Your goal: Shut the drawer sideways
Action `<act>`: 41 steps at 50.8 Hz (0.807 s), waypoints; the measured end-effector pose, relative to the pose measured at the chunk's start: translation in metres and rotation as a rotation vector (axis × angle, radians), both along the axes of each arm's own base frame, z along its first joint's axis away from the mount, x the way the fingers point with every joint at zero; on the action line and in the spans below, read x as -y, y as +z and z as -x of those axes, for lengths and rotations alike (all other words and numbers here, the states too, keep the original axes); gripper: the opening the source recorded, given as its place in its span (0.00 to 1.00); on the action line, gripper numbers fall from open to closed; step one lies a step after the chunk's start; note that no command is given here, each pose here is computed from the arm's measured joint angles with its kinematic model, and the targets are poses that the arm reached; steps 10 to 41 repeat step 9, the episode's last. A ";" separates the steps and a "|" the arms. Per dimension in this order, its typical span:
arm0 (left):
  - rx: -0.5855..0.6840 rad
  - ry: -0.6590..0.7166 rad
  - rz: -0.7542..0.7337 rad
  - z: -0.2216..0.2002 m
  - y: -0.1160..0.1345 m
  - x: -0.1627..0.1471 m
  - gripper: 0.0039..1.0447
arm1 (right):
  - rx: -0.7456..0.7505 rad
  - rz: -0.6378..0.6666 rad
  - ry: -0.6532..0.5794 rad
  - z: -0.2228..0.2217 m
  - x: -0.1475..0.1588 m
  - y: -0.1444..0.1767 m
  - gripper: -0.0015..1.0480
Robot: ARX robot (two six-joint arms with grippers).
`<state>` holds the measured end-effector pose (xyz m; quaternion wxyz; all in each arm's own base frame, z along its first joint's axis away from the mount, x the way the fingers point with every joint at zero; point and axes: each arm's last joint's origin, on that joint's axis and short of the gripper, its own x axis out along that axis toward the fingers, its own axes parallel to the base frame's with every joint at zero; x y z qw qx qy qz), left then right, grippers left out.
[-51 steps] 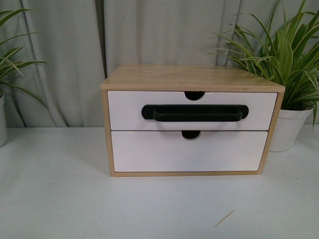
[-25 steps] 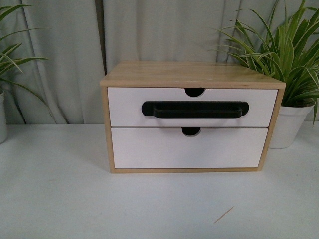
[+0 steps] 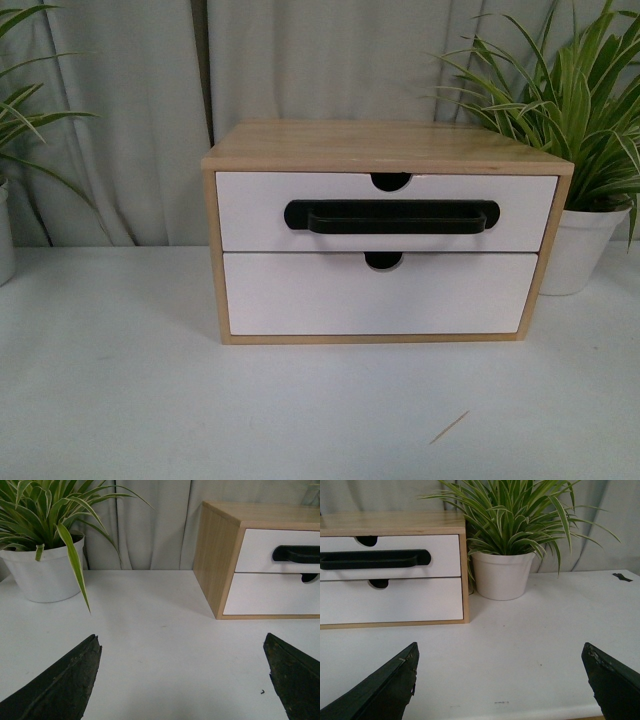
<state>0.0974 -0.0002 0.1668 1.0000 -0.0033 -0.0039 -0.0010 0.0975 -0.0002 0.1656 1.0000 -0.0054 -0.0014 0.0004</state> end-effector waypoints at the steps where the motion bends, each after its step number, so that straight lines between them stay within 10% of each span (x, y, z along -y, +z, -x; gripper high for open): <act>1: 0.000 0.000 0.000 0.000 0.000 0.000 0.95 | 0.000 0.000 0.000 0.000 0.000 0.000 0.91; 41: 0.000 0.000 0.000 0.000 0.000 0.000 0.95 | 0.000 0.000 0.000 0.000 0.000 0.000 0.91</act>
